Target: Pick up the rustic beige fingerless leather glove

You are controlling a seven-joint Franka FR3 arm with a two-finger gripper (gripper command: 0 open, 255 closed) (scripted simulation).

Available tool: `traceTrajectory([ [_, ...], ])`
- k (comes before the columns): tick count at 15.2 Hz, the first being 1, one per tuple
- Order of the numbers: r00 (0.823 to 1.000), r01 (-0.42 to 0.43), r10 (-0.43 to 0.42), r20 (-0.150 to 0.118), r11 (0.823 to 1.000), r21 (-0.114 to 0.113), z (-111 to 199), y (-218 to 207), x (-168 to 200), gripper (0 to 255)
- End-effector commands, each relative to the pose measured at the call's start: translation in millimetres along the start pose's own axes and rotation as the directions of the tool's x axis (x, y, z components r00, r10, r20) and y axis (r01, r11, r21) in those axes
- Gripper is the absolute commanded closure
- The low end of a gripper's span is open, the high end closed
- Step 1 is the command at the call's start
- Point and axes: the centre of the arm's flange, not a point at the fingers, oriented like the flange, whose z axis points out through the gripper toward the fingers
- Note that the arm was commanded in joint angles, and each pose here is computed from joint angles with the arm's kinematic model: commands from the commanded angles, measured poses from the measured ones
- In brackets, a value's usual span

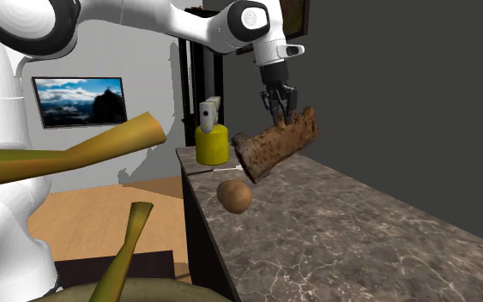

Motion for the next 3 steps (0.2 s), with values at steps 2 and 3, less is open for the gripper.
traceTrajectory([
  [2,1.000,0.000,0.000,-0.002,1.000,0.000,-12.4,0.6,1.6,255],
  [3,1.000,0.000,0.000,-0.002,1.000,0.000,-12.4,0.6,1.6,255],
])
